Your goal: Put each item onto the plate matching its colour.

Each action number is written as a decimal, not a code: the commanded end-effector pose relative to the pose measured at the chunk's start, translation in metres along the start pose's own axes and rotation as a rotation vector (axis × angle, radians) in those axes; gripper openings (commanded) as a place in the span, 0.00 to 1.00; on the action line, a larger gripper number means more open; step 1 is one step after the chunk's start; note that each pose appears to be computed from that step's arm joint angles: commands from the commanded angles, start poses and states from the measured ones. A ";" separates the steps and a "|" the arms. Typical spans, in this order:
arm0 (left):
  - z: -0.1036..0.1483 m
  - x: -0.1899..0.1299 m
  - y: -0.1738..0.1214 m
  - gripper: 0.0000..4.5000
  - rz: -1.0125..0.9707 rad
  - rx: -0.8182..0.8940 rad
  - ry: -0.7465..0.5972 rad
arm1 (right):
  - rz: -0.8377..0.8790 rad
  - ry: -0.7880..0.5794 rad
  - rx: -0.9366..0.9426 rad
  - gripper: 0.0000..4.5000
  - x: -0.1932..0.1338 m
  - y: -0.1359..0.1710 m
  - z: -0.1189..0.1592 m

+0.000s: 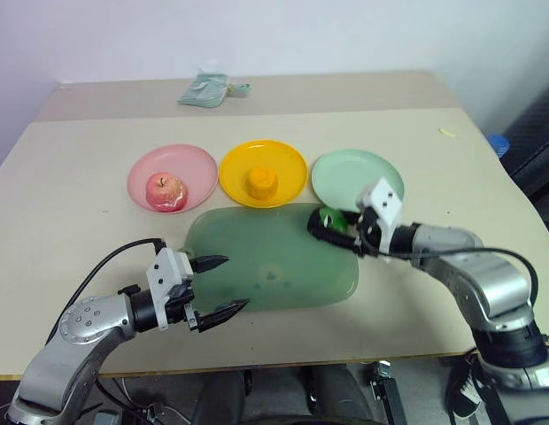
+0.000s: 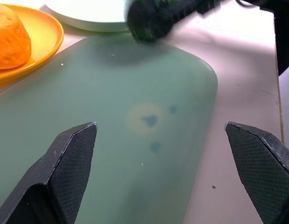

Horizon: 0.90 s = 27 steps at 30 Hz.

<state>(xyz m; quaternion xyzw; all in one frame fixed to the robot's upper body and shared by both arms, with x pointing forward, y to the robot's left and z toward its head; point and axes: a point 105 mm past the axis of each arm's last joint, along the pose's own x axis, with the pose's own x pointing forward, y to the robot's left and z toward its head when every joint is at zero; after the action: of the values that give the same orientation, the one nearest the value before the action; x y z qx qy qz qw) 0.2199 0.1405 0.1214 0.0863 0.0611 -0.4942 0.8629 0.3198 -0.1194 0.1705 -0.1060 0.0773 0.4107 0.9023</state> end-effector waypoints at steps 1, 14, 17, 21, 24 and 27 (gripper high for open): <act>0.012 -0.007 0.010 1.00 0.052 0.029 -0.039 | -0.250 -0.006 0.078 0.49 0.006 -0.053 0.007; -0.001 -0.030 0.027 1.00 0.166 0.015 -0.055 | -0.447 -0.085 0.035 0.89 0.014 -0.112 0.014; -0.008 -0.053 0.047 1.00 0.289 0.008 -0.068 | -0.325 -0.133 -0.112 0.89 -0.011 -0.097 0.025; -0.019 -0.086 0.075 1.00 0.471 0.022 -0.056 | -0.198 -0.083 -0.151 0.89 -0.046 -0.083 0.006; -0.034 -0.125 0.095 1.00 0.628 0.003 -0.022 | -0.140 -0.029 -0.049 0.89 -0.084 -0.079 -0.020; -0.037 -0.140 0.098 1.00 0.683 0.003 0.008 | -0.123 0.001 0.002 0.89 -0.106 -0.076 -0.034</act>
<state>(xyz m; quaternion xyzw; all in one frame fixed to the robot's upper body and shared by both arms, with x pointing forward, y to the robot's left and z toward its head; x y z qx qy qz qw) 0.2348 0.3079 0.1073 0.0808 0.0495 -0.1895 0.9773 0.3125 -0.2526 0.1497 -0.1070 0.1049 0.3398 0.9285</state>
